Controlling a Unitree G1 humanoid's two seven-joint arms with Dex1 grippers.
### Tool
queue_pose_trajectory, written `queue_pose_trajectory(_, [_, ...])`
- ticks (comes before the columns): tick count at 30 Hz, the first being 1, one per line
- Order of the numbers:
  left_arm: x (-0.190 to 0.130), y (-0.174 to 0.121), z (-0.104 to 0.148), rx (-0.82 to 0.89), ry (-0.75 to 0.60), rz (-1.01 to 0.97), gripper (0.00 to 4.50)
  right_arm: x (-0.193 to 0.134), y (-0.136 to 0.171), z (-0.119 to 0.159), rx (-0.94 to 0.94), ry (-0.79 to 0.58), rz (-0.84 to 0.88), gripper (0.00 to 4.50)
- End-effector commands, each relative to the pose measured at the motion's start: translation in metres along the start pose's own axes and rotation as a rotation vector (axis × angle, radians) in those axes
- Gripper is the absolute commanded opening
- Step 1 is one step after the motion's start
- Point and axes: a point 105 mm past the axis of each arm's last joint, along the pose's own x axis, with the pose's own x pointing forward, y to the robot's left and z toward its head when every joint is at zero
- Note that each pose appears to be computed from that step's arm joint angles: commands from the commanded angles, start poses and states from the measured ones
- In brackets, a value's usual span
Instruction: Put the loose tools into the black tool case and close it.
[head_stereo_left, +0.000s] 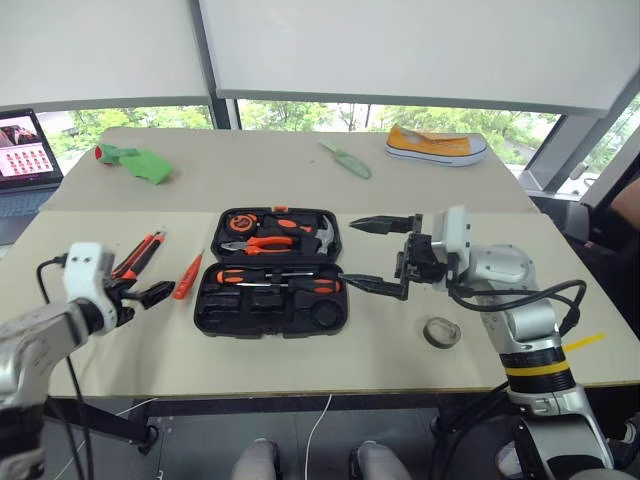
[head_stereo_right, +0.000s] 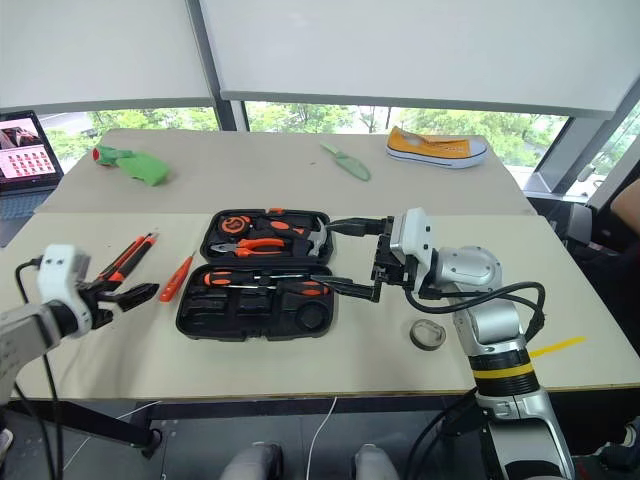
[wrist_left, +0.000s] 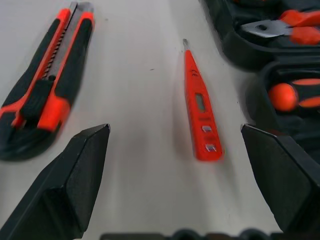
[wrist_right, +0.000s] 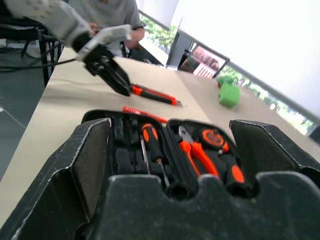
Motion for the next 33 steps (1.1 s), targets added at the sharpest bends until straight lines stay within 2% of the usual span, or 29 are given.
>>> queue_pose_trajectory(1, [0.017, -0.003, 0.003, 0.032, 0.067, 0.04, 4.5, 0.008, 0.003, 0.02, -0.039, -0.013, 0.081, 4.44])
queue_pose_trajectory(4, [0.035, -0.016, 0.008, 0.035, 0.068, -0.003, 4.5, 0.013, 0.001, 0.029, -0.057, -0.017, 0.084, 4.44])
queue_pose_trajectory(9, [0.047, -0.027, -0.007, 0.023, 0.147, -0.056, 4.5, 0.013, 0.003, 0.032, -0.051, -0.021, 0.071, 4.44])
queue_pose_trajectory(12, [0.05, -0.02, -0.012, 0.03, 0.168, -0.011, 3.69, 0.012, 0.002, 0.035, -0.05, -0.032, 0.055, 4.5])
queue_pose_trajectory(16, [0.047, -0.017, -0.014, 0.021, 0.151, -0.025, 2.29, 0.012, 0.0, 0.036, -0.06, -0.03, 0.048, 4.5])
queue_pose_trajectory(17, [0.046, -0.016, -0.012, 0.018, 0.132, -0.028, 1.82, 0.011, 0.0, 0.036, -0.062, -0.027, 0.047, 4.5])
queue_pose_trajectory(21, [0.035, -0.009, 0.004, 0.008, 0.054, -0.097, 0.45, 0.008, 0.0, 0.035, -0.067, -0.022, 0.041, 4.5])
queue_pose_trajectory(24, [0.027, -0.007, 0.029, 0.074, -0.057, -0.149, 0.46, 0.005, -0.001, 0.038, -0.053, -0.037, 0.029, 4.5])
queue_pose_trajectory(26, [0.019, -0.011, 0.046, 0.186, -0.143, -0.224, 0.46, 0.003, -0.001, 0.04, -0.047, -0.039, 0.03, 4.5])
queue_pose_trajectory(28, [0.005, -0.02, 0.059, 0.44, -0.206, -0.361, 0.46, -0.004, 0.003, 0.035, -0.043, 0.004, 0.049, 4.5])
queue_pose_trajectory(29, [-0.005, -0.035, 0.062, 0.56, -0.242, -0.508, 0.46, -0.008, 0.004, 0.032, -0.03, 0.028, 0.047, 4.5])
queue_pose_trajectory(31, [-0.015, -0.064, 0.055, 0.744, -0.204, -0.77, 0.46, -0.016, 0.007, 0.023, 0.011, 0.108, 0.058, 4.5])
queue_pose_trajectory(33, [-0.015, -0.078, 0.05, 0.822, -0.159, -0.893, 0.46, -0.019, 0.009, 0.018, 0.031, 0.166, 0.069, 4.5])
